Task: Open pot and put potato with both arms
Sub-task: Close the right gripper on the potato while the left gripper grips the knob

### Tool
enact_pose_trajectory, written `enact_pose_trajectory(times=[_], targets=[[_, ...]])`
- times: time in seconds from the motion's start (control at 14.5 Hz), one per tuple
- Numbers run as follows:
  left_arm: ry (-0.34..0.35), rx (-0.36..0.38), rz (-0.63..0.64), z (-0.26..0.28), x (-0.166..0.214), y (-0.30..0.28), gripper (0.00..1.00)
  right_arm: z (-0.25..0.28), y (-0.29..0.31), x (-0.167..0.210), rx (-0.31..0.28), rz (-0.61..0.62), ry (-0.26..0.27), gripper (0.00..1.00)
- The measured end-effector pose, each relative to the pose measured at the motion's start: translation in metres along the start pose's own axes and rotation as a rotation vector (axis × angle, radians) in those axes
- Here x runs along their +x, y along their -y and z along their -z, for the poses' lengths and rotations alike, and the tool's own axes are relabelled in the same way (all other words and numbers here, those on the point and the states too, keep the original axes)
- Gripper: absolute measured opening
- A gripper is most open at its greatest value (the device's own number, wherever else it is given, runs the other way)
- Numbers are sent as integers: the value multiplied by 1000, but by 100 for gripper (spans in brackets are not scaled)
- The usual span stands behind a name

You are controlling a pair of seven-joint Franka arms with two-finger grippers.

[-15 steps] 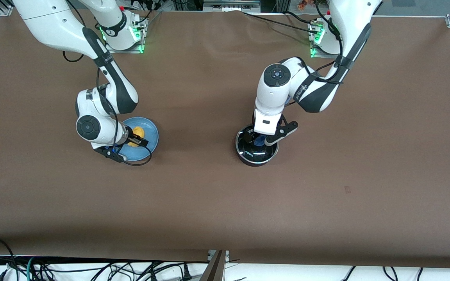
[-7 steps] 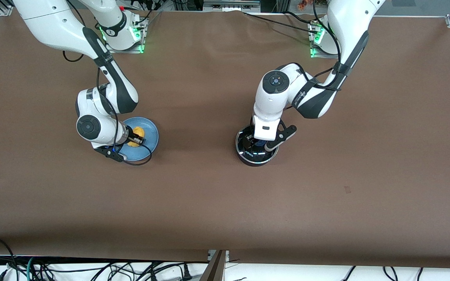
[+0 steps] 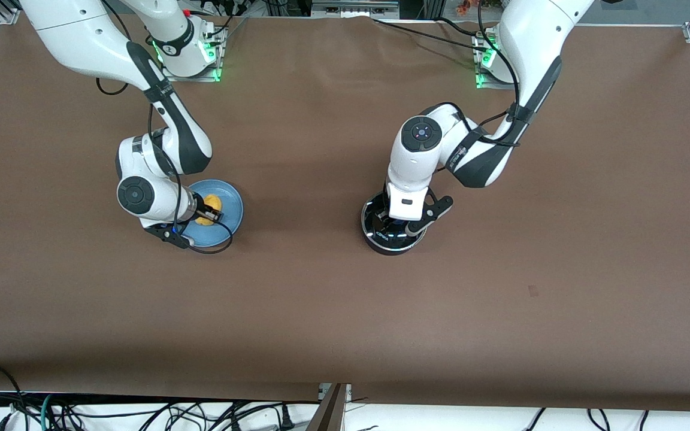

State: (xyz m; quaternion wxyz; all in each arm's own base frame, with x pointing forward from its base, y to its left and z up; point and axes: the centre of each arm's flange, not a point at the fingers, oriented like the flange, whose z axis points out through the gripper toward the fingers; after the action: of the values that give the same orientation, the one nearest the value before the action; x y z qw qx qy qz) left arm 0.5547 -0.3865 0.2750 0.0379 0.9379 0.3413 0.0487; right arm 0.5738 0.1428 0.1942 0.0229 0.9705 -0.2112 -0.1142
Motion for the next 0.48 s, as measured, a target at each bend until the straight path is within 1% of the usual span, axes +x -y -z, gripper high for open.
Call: enact_pose_trajectory(times=[0.07, 0.14, 0.21, 0.48], targets=[[0, -1, 1, 1, 0, 0, 82, 0, 0, 0, 0, 0, 0, 59], [-1, -2, 1, 1, 0, -1, 82, 0, 0, 0, 1, 0, -1, 59], [-1, 0, 1, 1, 0, -1, 77, 0, 0, 0, 1, 0, -1, 59], [0, 5, 1, 0, 1, 0, 74, 0, 0, 0, 2, 0, -2, 59]])
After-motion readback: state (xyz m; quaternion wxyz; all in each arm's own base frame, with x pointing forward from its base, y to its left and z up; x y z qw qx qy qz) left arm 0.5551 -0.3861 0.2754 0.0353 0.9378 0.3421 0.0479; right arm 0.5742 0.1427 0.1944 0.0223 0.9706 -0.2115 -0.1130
